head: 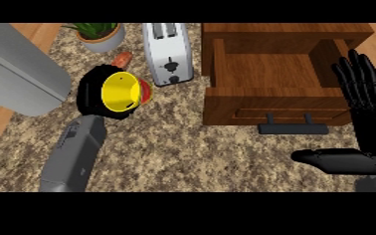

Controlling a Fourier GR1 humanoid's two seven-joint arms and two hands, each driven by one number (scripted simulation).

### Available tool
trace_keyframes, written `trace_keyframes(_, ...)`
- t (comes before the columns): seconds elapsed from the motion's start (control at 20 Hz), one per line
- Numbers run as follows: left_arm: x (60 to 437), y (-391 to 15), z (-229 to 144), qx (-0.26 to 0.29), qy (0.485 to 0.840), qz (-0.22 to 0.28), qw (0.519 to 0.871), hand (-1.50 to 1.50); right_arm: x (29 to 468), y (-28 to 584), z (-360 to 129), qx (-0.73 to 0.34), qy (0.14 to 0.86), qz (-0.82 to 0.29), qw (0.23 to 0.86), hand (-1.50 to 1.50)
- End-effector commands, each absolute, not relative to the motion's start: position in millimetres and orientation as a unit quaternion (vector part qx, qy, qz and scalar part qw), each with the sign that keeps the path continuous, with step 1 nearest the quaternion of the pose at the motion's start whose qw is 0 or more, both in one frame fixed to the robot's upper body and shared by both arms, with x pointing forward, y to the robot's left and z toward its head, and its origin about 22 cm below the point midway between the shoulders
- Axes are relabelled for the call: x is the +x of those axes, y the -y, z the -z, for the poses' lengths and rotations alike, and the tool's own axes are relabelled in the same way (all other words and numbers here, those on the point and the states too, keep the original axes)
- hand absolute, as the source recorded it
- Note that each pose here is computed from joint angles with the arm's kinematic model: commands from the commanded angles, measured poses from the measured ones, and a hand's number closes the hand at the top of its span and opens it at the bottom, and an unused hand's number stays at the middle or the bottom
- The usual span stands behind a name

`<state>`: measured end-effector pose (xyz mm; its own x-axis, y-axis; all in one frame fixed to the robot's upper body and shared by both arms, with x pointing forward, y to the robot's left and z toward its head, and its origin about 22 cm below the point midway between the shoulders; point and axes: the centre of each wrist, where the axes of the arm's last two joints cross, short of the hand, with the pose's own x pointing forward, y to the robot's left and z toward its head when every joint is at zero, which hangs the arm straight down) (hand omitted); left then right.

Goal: Pick up the cup, place it into the drawer and close the drawer

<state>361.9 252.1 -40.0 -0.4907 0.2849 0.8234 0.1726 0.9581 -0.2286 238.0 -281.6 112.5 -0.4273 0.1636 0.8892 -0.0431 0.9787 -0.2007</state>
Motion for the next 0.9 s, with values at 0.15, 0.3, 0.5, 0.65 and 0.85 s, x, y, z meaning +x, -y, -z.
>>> trace_keyframes(0.15,376,-207,-32,-0.148,0.883,-0.006,0.445,1.5,227,296,-128,-0.04,0.838,-0.105,0.533,-1.5)
trace_keyframes(0.3,393,-166,-75,-0.166,0.879,0.005,0.447,1.5,222,287,-97,-0.038,0.837,-0.099,0.537,-1.5)
trace_keyframes(0.5,398,-143,-120,-0.149,0.877,0.041,0.455,1.5,228,293,-109,-0.039,0.834,-0.093,0.542,-1.5)
trace_keyframes(0.65,408,-116,-146,-0.135,0.878,0.052,0.456,1.5,239,275,-112,-0.028,0.84,-0.098,0.533,-1.5)
trace_keyframes(0.85,409,-80,-155,-0.121,0.875,0.068,0.464,1.5,229,284,-124,-0.029,0.839,-0.099,0.534,-1.5)
